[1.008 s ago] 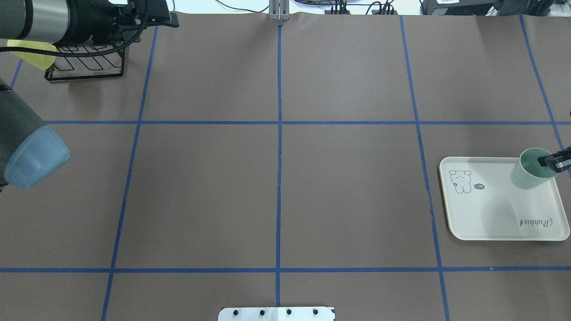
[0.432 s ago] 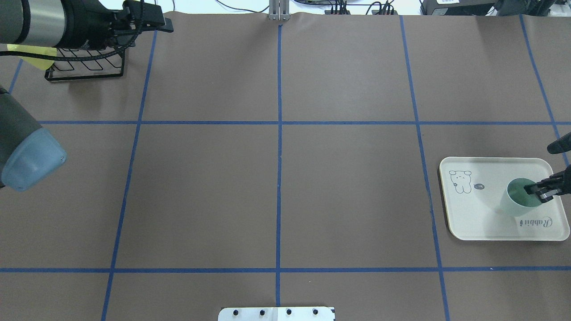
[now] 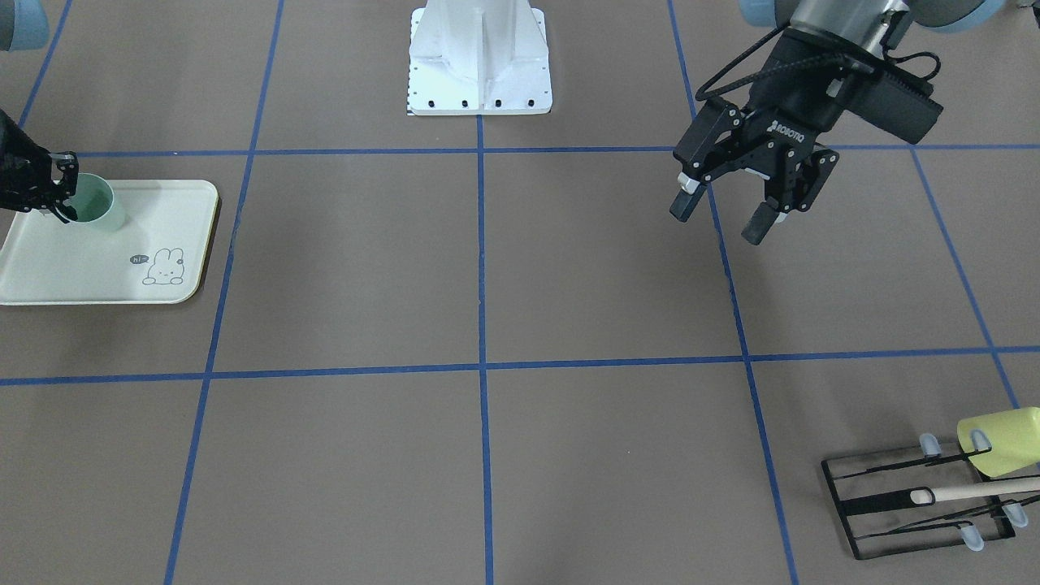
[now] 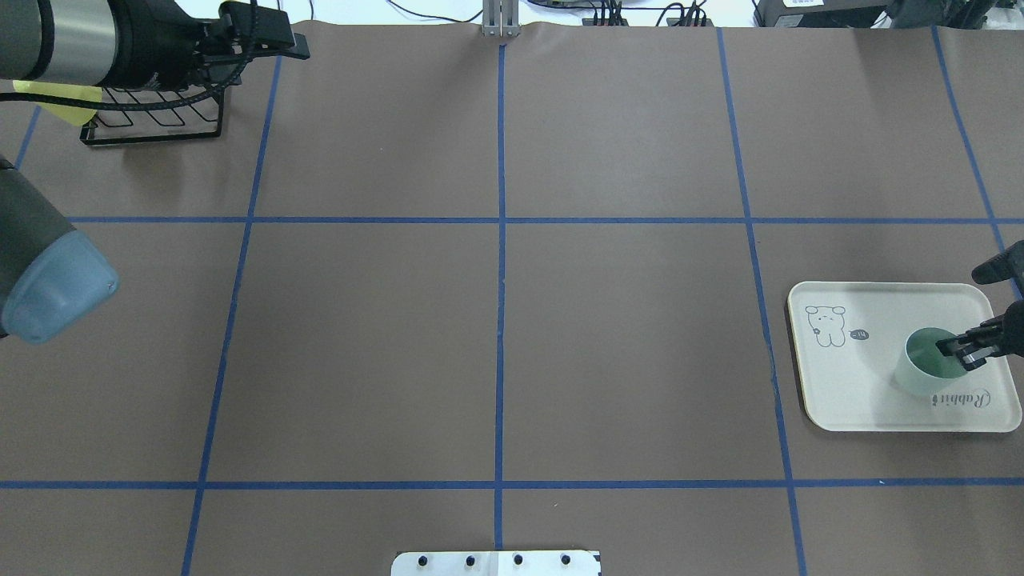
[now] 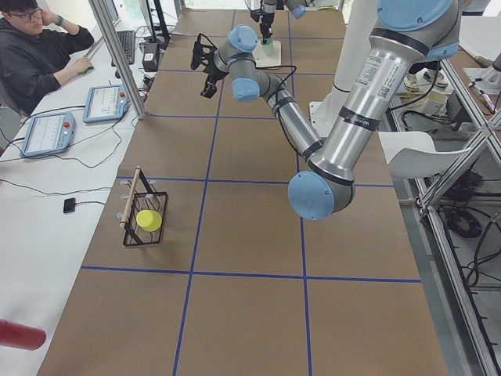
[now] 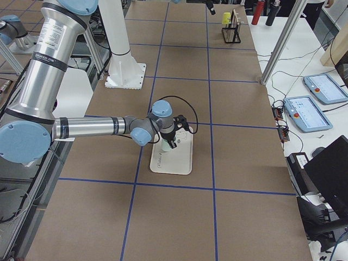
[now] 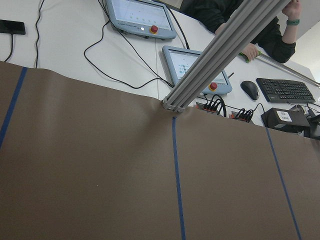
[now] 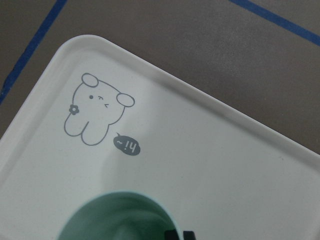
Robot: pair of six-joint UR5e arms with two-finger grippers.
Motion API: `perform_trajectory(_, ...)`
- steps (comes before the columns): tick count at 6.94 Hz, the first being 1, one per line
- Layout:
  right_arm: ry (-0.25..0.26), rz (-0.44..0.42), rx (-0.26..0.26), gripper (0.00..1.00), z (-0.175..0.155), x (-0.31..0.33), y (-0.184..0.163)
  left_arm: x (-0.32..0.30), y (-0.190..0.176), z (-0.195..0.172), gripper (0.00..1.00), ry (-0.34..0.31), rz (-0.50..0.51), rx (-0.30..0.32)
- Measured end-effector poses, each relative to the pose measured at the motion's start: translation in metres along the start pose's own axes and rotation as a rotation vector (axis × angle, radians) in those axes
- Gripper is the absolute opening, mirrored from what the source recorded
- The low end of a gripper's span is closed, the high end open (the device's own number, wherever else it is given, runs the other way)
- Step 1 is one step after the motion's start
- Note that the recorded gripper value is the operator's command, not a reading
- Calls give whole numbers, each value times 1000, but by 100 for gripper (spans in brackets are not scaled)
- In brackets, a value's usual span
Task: Left arm grabs green cup and hands to right arm on tray
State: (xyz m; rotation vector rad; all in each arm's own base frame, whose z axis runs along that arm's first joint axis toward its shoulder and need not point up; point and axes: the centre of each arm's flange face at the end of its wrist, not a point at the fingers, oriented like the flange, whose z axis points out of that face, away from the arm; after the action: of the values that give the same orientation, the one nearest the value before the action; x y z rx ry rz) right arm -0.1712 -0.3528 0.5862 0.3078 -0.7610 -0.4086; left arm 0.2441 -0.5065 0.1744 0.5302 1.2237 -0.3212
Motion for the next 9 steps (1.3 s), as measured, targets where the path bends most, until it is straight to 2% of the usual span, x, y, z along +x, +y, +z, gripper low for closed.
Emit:
perform_trajectory(1, 0, -2, -2, 35, 4, 0, -2, 0, 0, 0, 100, 1, 0, 0)
perform_trajectory(3, -2, -8, -3, 97, 6, 0, -4, 0, 1, 1, 100, 0, 1, -1)
perform_trajectory(5, -10, -14, 6, 99, 2, -3, -7, -1, 1, 1, 100, -2, 0, -1)
perform_trajectory(7, -36, 0, 42, 99, -20, -2, -14, -5, 1, 2, 100, -8, -2, -4)
perform_trajectory(9, -117, 73, 86, 99, -61, 21, -17, -8, 2, 2, 100, -13, -4, -6)
